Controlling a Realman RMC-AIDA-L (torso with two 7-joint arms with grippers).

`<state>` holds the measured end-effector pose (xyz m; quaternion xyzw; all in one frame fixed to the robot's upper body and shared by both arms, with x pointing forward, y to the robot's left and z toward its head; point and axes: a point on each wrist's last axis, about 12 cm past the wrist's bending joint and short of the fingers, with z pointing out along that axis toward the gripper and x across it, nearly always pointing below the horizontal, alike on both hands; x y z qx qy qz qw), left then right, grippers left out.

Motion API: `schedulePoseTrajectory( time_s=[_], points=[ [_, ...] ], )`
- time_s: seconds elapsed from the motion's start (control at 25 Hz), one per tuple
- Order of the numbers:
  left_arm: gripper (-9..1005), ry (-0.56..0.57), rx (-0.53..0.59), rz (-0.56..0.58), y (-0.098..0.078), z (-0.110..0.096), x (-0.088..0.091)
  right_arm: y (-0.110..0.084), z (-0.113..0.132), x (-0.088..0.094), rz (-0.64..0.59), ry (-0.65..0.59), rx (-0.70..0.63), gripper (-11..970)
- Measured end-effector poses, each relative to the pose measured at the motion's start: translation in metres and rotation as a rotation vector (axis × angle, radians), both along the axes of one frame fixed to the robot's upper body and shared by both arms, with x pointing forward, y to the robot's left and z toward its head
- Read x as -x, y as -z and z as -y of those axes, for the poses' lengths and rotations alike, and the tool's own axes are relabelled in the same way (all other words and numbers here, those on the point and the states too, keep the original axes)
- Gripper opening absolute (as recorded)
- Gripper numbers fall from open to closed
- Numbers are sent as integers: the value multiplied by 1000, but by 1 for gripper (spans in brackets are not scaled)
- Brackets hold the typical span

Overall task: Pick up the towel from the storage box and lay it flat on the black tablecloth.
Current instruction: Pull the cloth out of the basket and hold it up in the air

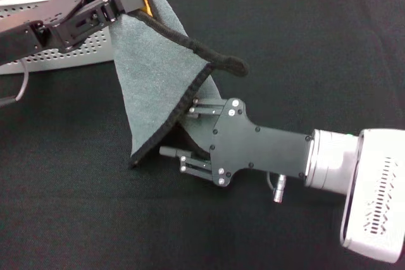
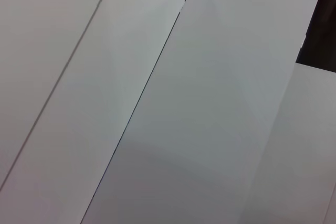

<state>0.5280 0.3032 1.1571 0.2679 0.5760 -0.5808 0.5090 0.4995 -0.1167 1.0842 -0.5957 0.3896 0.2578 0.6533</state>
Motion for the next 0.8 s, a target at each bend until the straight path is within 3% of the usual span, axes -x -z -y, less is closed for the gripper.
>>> schedulePoseTrajectory(
  time_s=[0.4, 0.64, 0.8],
  points=[
    [24, 59, -23, -20, 1, 11, -2, -6, 0, -24, 45, 98, 50, 481],
    [24, 49, -5, -41, 5, 9, 0, -3, 12, -18, 75, 151, 36, 480],
    [23, 66, 4, -55, 6, 7, 3, -6, 19, -24, 88, 196, 17, 480]
  ],
)
